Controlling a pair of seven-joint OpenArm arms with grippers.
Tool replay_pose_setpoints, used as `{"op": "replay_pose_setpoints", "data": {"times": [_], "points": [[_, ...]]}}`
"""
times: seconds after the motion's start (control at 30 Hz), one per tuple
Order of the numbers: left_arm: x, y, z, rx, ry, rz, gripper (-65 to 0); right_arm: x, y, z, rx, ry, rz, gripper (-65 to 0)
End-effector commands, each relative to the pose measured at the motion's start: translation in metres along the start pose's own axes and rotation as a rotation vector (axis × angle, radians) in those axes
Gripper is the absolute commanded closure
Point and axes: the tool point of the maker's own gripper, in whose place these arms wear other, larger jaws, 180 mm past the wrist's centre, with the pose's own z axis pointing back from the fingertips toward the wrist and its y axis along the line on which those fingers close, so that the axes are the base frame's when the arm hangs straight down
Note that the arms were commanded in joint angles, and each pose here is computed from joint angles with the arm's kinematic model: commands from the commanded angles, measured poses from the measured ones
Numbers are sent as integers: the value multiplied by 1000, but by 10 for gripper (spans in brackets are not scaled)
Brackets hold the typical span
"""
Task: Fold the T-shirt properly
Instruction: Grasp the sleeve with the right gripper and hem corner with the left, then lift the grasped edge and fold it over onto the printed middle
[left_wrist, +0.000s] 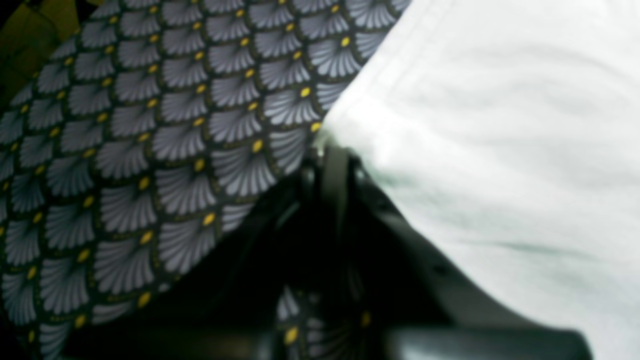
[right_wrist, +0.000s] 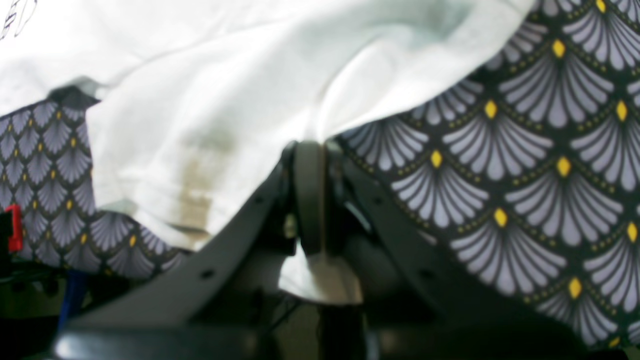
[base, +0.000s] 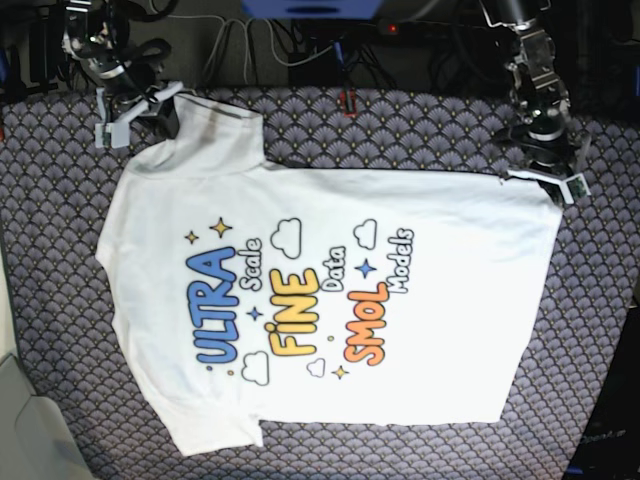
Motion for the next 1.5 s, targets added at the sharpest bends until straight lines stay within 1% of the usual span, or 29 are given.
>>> {"op": "replay_pose_setpoints", "data": {"times": [0.0, 0.13, 0.3, 0.47, 0.57, 0.63, 0.7, 0.93, 1.0, 1.07, 1.17, 1.23, 1.33, 1.47], "points": [[-22, -3, 6, -6, 98, 2, -5, -34, -14, 6, -54, 148, 30, 0], [-3, -6, 15, -12, 40, 3, -5, -30, -15, 7, -54, 141, 43, 0], [24, -10, 22, -19, -28, 8, -5, -2, -12, 11, -48, 74, 88, 0], [32, -13, 23, -22, -47, 16, -5, 27, -2, 15, -30, 6, 131, 0], [33, -13, 22, -22, -50, 17, -5, 47, -4, 21, -39, -38, 164, 0], [35, -13, 21, -21, -55, 14, -5, 64, 1, 22, -31, -80, 187, 0], [41, -14, 19, -22, -68, 17, -5, 76, -1, 24, -35, -102, 214, 0], [65, -24, 6, -30, -114, 36, -5, 110, -4, 19, -42, -171, 247, 0], [71, -27, 3, -32, -126, 46, -5, 116, -3, 16, -41, -168, 251, 0], [74, -41, -1, -63, -130, 41, -5, 127, -1, 11, -42, -170, 257, 0], [84, -50, -5, -95, -149, 10, -5, 145, -1, 5, -46, -175, 269, 0], [92, -61, -6, -117, -164, 8, -5, 156, -2, 3, -50, -182, 286, 0], [103, -66, -10, -123, -186, 15, -5, 170, -4, -4, -55, -193, 284, 0], [125, -69, -20, -123, -225, 25, -5, 185, -19, -17, -77, -176, 282, 0]]}}
